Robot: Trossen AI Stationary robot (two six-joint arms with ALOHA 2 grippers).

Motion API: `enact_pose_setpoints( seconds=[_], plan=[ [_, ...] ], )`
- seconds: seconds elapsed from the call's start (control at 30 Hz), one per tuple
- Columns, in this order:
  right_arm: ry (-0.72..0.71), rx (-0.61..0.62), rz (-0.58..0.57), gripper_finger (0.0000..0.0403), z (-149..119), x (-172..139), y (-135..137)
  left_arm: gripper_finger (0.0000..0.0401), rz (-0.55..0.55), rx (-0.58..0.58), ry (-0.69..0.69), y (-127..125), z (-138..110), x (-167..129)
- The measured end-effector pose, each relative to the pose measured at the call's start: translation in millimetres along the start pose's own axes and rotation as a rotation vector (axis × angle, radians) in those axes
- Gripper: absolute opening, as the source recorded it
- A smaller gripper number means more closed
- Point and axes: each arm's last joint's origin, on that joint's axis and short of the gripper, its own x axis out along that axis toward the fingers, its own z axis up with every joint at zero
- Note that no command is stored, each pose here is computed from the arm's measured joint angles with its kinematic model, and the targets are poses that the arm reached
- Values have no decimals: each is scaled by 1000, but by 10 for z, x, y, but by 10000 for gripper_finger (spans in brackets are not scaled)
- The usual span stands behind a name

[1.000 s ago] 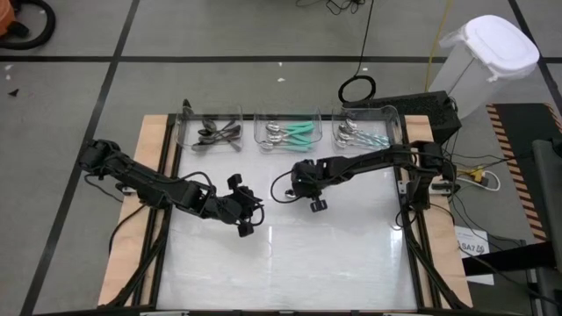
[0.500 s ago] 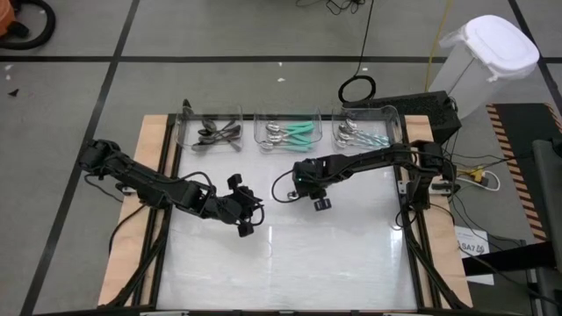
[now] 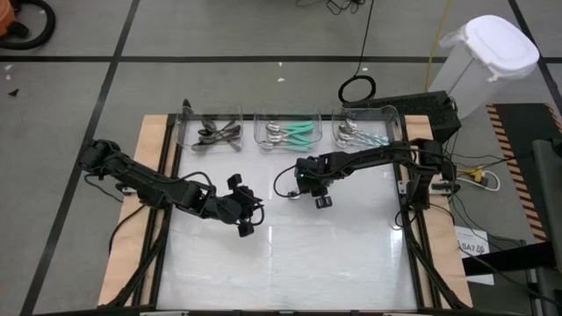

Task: Sort silverware by color (type)
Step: Put the green patterned spoon into the right transparent bin

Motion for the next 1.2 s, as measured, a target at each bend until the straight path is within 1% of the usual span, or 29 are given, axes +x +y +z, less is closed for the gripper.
enact_pose_setpoints(
  seconds=[0.07, 0.2, 0.23, 0.4, 0.5, 0.6, 0.73, 0.9, 1.2],
  plan=[
    [6, 3, 3, 78, -31, 14, -6, 72, 0, 0, -1, 0, 1, 0],
    [20, -8, 12, 21, -61, 25, 4, 72, 0, -1, -1, 0, 1, 0],
    [22, -8, 12, 15, -64, 19, 5, 72, 0, -1, -1, 0, 1, 0],
    [39, -2, 11, 22, -61, -60, 57, 72, 0, -4, 0, 0, 0, 0],
    [34, 2, 6, 15, -37, -167, 81, 72, 0, -3, 1, 0, -1, 0],
    [38, 36, -23, 13, -23, -292, 105, 72, 0, -3, 1, 0, -1, 0],
    [62, 73, -104, 13, -36, -501, 133, 72, 0, 5, 1, 0, -1, 0],
    [55, 97, -225, 14, -102, -870, 141, 72, 0, 9, -1, 0, 1, 0],
    [-66, 171, -407, 14, -375, -1502, 59, 72, -1, 8, -2, -1, 2, 0]
  ],
)
